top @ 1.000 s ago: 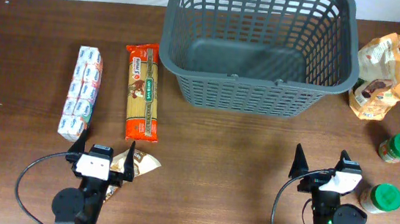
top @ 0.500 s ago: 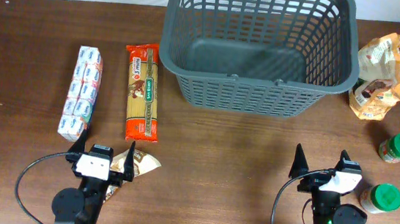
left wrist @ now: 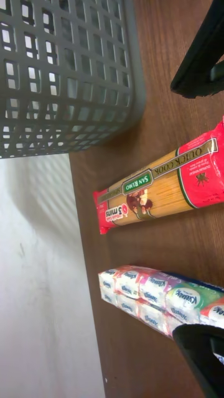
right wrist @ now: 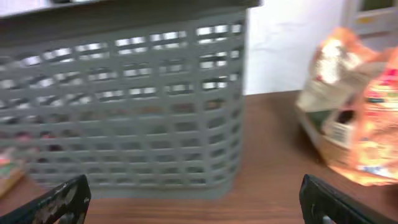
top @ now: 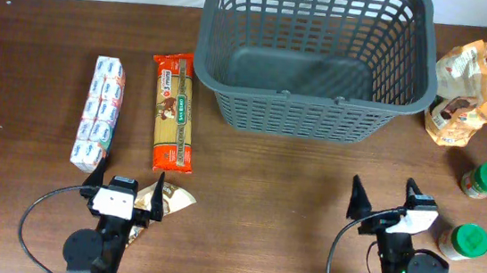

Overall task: Pack container
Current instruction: 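Move the right gripper down over the green-lidded Knorr jar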

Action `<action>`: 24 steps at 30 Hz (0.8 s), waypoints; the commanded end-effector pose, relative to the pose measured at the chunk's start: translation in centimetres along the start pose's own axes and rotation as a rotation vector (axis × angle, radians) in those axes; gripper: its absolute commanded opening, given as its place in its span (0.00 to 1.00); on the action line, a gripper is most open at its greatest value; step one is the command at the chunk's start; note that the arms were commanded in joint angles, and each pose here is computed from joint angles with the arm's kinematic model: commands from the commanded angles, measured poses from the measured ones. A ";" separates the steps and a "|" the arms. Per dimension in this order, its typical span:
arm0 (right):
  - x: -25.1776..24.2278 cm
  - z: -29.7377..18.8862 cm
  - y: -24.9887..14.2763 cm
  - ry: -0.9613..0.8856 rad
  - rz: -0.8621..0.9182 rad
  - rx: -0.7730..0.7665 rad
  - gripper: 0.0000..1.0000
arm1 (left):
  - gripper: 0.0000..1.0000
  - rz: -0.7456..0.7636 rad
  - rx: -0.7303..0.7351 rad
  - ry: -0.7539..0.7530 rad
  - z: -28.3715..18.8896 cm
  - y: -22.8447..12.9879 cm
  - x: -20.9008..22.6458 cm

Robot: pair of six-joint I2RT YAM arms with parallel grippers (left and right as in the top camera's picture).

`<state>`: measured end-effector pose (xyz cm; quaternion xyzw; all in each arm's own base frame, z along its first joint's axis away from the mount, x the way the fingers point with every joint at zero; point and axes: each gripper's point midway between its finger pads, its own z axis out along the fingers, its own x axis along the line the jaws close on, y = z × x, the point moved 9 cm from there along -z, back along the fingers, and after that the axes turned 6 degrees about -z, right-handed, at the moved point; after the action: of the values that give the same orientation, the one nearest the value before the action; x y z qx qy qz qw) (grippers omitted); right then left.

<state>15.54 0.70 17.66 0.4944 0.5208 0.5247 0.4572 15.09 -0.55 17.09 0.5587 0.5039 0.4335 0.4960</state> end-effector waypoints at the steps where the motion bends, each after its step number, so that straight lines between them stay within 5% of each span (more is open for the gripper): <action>1: 0.8 -1.0 3.8 0.061 0.011 -0.078 0.99 | 0.99 0.016 0.001 0.006 0.1 -0.4 0.0; 7: -0.8 -3.3 12.2 -0.199 -0.077 -0.135 0.99 | 0.99 0.016 0.001 0.006 0.1 -0.4 0.0; 12: -1.5 -3.3 19.3 -0.322 -0.123 0.049 0.99 | 0.99 0.016 0.001 0.006 0.1 -0.4 0.0; 19: -0.1 -2.4 29.2 -0.175 -0.138 0.350 0.99 | 0.99 0.016 0.001 0.006 0.1 -0.4 0.0; 24: 2.0 -3.2 31.9 0.062 -0.078 0.492 0.99 | 0.99 0.016 0.001 0.006 0.1 -0.4 0.0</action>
<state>14.04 -0.30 48.05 0.5921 0.6334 0.3281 0.3750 15.11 -0.55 16.90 0.5595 0.5050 0.4323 0.4951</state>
